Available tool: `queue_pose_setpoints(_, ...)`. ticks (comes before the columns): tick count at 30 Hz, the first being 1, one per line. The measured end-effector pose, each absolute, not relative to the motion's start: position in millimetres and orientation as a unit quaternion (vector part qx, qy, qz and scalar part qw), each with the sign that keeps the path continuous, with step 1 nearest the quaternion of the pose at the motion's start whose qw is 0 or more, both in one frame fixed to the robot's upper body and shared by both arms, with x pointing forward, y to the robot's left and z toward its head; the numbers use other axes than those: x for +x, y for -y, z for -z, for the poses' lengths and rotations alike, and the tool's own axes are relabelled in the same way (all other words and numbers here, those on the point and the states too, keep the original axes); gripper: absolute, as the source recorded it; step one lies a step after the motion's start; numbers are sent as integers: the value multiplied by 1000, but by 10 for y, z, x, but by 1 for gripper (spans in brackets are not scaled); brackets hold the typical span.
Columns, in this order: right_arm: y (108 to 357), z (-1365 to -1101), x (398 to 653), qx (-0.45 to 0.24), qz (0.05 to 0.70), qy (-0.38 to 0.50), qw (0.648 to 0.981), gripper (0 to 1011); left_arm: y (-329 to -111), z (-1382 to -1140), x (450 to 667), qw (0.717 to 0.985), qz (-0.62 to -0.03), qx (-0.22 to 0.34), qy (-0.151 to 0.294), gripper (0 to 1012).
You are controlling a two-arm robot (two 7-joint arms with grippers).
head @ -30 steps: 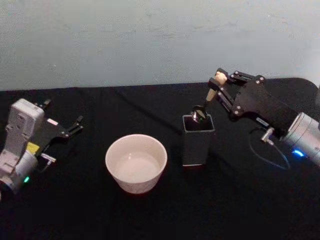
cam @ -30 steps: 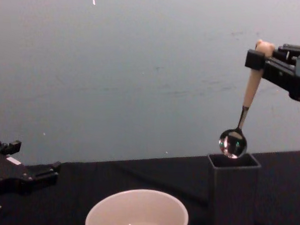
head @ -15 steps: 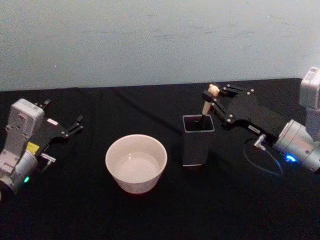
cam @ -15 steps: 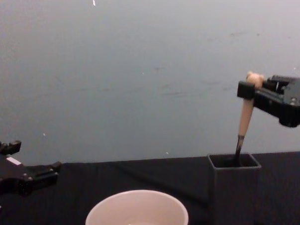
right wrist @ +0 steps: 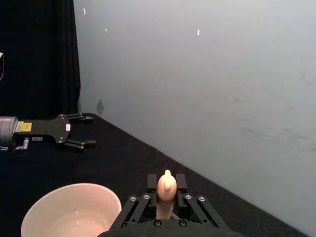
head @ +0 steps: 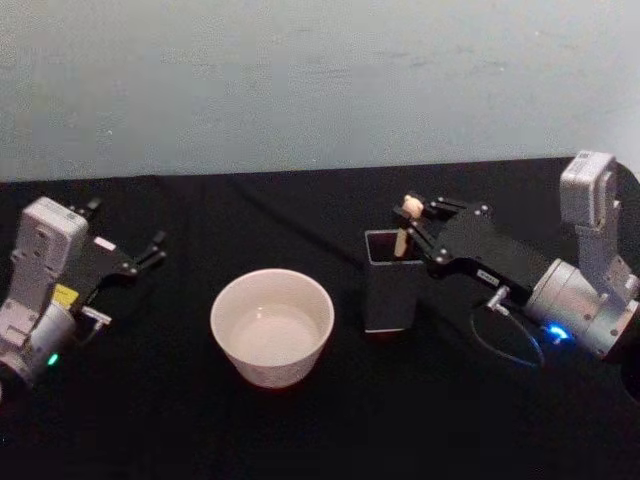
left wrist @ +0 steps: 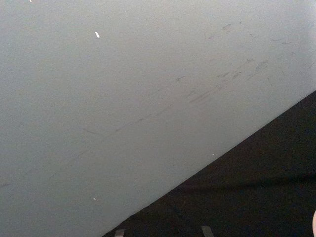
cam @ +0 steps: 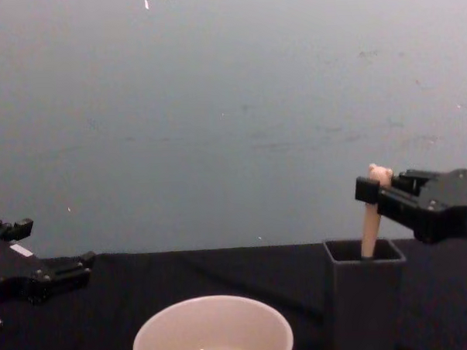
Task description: Pick up the stirring spoon with one hand, stir inside the cup, then place it back in its original position.
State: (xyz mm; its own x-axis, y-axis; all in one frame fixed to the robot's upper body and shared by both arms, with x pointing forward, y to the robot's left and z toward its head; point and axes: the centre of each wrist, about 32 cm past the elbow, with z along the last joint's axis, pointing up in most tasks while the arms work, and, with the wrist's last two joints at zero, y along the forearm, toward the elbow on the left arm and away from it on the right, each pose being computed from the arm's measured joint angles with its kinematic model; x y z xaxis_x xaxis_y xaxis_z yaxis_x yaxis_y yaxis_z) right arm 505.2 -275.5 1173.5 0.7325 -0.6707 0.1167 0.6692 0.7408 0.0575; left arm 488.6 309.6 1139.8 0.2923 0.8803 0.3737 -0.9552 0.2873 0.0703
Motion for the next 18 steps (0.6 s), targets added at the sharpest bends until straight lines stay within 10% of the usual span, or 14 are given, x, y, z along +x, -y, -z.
queue_pose_setpoints(18,2684,-11602,5055,-15,369,36,929,214,-3097,-11398,4886,791,-580,141,132,1001)
